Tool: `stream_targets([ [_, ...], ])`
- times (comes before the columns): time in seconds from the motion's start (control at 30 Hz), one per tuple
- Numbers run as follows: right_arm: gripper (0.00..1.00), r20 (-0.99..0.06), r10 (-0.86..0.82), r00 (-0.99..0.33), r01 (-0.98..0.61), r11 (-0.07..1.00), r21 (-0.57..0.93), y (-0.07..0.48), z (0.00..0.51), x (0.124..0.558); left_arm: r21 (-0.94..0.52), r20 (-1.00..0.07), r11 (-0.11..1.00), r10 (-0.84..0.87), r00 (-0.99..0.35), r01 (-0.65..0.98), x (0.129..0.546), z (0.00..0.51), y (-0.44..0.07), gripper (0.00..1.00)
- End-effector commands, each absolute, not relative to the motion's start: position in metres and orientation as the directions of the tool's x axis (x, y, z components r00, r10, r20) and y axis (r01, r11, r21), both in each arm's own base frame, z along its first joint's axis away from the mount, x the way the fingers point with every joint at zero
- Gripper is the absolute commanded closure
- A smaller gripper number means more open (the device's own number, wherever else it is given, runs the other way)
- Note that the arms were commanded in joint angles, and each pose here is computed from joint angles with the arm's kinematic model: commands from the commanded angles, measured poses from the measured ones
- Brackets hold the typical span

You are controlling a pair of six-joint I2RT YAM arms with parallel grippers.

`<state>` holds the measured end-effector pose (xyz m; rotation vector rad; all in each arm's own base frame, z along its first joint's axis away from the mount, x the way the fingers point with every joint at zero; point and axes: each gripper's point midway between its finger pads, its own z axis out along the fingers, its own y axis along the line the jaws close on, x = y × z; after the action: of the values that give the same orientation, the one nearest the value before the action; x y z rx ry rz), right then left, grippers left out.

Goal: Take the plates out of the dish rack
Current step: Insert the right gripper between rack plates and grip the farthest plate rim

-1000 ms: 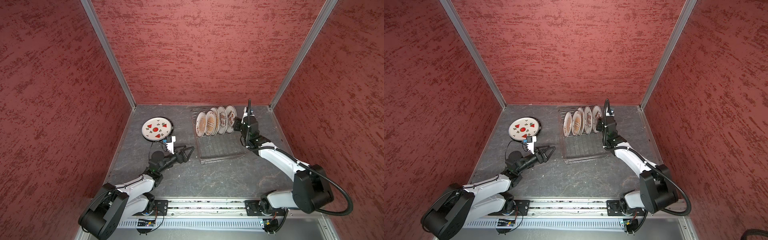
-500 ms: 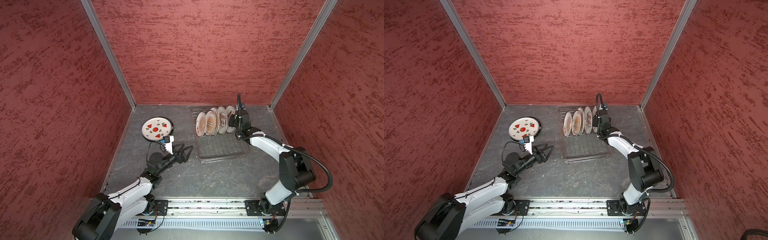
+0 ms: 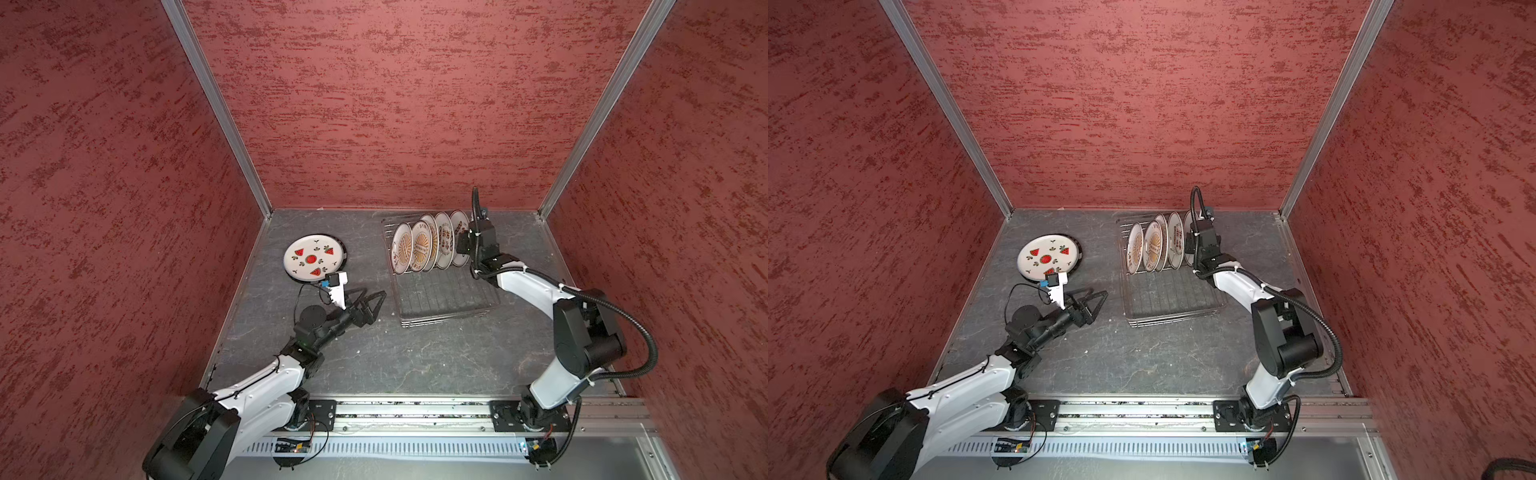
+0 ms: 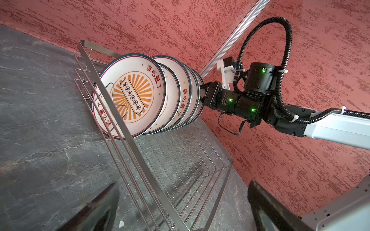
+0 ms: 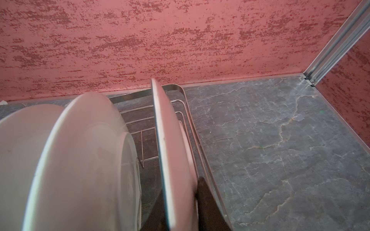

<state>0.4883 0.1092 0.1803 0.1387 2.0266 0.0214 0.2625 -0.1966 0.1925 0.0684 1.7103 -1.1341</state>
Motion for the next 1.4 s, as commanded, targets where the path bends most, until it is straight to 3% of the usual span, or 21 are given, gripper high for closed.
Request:
stream_targets([
  [0.0,0.81,-0.906,0.107,-0.410,0.109,0.992,0.067,0.106,0.184,0.495,-0.620,-0.784,0.572,-0.442,-0.435,0.536,0.266,0.195,-0.197,0.00],
  [0.8,0.88,-0.968,0.058,-0.246,0.111,0.993,0.031,0.111,0.262,0.475,-0.631,-0.776,0.557,-0.443,-0.450,0.540,0.265,0.194,-0.202,0.00],
  [1.07,0.88,-0.975,0.057,-0.216,0.203,0.979,0.013,0.095,0.279,0.449,-0.631,-0.776,0.561,-0.441,-0.451,0.536,0.265,0.193,-0.202,0.01],
  [1.37,0.89,-0.983,0.130,-0.131,0.193,0.976,0.104,0.078,0.308,0.392,-0.636,-0.772,0.543,-0.442,-0.457,0.548,0.259,0.196,-0.204,0.00],
])
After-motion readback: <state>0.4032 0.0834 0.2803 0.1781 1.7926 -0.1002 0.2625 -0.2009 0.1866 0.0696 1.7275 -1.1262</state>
